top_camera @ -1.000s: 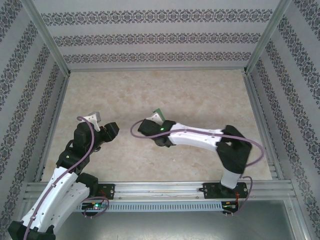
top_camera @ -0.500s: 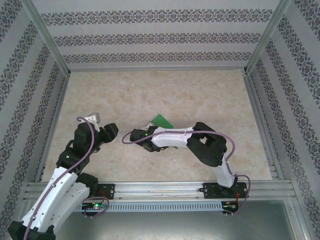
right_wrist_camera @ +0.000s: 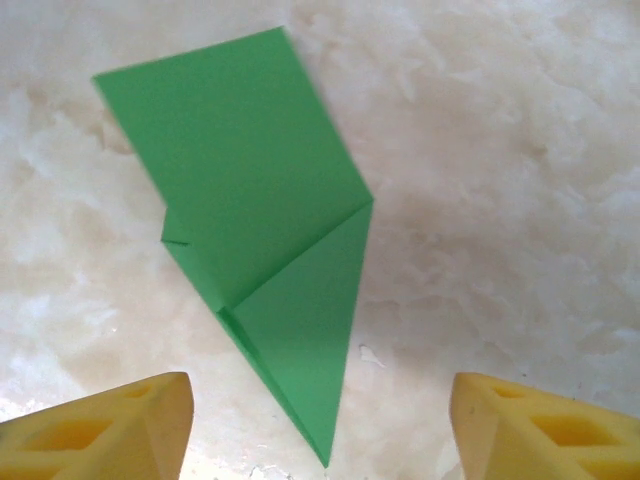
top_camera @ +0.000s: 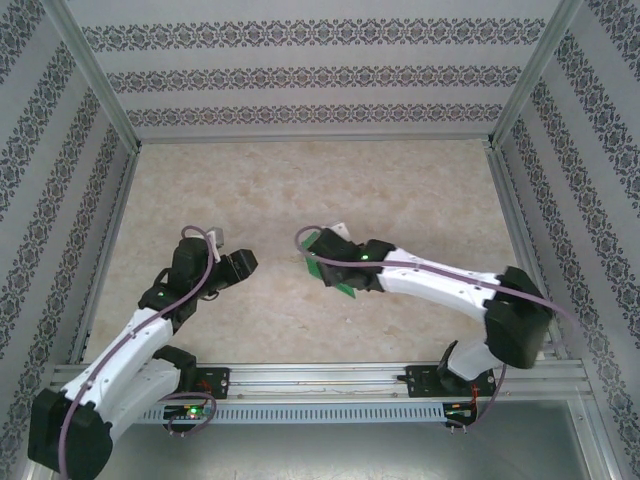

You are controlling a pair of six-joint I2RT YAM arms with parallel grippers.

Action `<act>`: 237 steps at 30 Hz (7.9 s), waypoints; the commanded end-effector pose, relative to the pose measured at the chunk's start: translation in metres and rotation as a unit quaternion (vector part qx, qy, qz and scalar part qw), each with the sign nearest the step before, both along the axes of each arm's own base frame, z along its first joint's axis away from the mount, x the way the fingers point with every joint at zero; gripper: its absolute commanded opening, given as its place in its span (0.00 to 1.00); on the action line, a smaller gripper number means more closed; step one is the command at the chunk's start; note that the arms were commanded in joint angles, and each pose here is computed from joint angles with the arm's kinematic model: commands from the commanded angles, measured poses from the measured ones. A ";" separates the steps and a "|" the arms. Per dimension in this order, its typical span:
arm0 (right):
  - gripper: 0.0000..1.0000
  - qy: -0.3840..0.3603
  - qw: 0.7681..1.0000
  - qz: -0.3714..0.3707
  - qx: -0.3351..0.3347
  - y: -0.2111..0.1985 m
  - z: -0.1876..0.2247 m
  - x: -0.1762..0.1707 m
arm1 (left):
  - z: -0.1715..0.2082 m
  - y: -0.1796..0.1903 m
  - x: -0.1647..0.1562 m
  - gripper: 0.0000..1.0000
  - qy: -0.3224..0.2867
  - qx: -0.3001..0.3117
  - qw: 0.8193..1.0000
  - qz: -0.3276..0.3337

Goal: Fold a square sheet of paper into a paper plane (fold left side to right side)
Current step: Turn over the paper at the center of the table, then fold the wing for the fifth time at the center of the table.

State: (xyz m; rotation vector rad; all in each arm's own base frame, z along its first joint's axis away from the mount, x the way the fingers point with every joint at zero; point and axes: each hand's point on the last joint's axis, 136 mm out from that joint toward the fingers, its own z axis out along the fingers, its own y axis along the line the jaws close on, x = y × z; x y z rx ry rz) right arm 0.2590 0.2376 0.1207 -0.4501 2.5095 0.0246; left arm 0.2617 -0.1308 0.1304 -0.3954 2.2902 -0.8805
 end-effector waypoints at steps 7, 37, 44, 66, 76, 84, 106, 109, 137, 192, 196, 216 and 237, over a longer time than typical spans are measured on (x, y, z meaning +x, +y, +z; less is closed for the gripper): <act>0.87 -0.003 0.971 -0.074 0.226 -0.035 0.010 0.014 | -0.004 -0.074 0.020 0.58 0.002 -0.082 0.996 -0.037; 0.92 0.029 0.920 -0.114 0.375 -0.096 -0.004 0.004 | -0.075 -0.146 0.087 0.08 0.037 -0.097 0.994 -0.027; 0.91 0.058 0.898 -0.004 0.436 -0.064 0.015 0.000 | -0.061 -0.139 0.064 0.03 0.023 -0.083 0.991 -0.104; 0.81 0.211 0.835 0.212 0.461 0.034 -0.034 -0.002 | -0.039 -0.135 0.005 0.01 -0.038 -0.096 0.944 -0.315; 0.60 0.236 0.825 0.221 0.464 0.047 -0.034 -0.006 | -0.056 -0.132 0.006 0.01 -0.014 -0.074 0.947 -0.312; 0.47 0.227 0.838 0.210 0.449 0.042 -0.033 0.004 | -0.060 -0.130 0.005 0.01 -0.011 -0.070 0.948 -0.310; 0.00 0.254 0.870 0.088 0.412 0.034 -0.056 0.026 | -0.048 -0.080 0.007 0.38 -0.025 0.062 0.970 -0.234; 0.00 0.268 0.868 0.054 0.414 0.033 -0.056 0.025 | -0.035 -0.067 0.000 0.38 -0.036 0.099 0.969 -0.225; 0.00 0.305 0.859 -0.051 0.407 0.044 -0.056 0.018 | -0.070 -0.172 -0.073 0.42 -0.033 0.404 0.856 -0.320; 0.38 0.169 0.907 -0.134 0.361 -0.069 -0.040 0.031 | -0.084 -0.165 -0.069 0.02 0.003 0.337 0.895 -0.293; 0.42 0.157 0.914 -0.128 0.352 -0.084 -0.043 0.023 | -0.080 -0.171 -0.069 0.02 0.026 0.268 0.911 -0.311; 0.55 0.143 0.906 -0.087 0.390 -0.083 -0.048 0.001 | -0.076 -0.201 -0.049 0.02 0.120 0.029 0.941 -0.316; 0.53 0.160 0.886 -0.100 0.423 -0.060 -0.053 0.002 | -0.078 -0.210 -0.023 0.01 0.146 -0.144 0.945 -0.255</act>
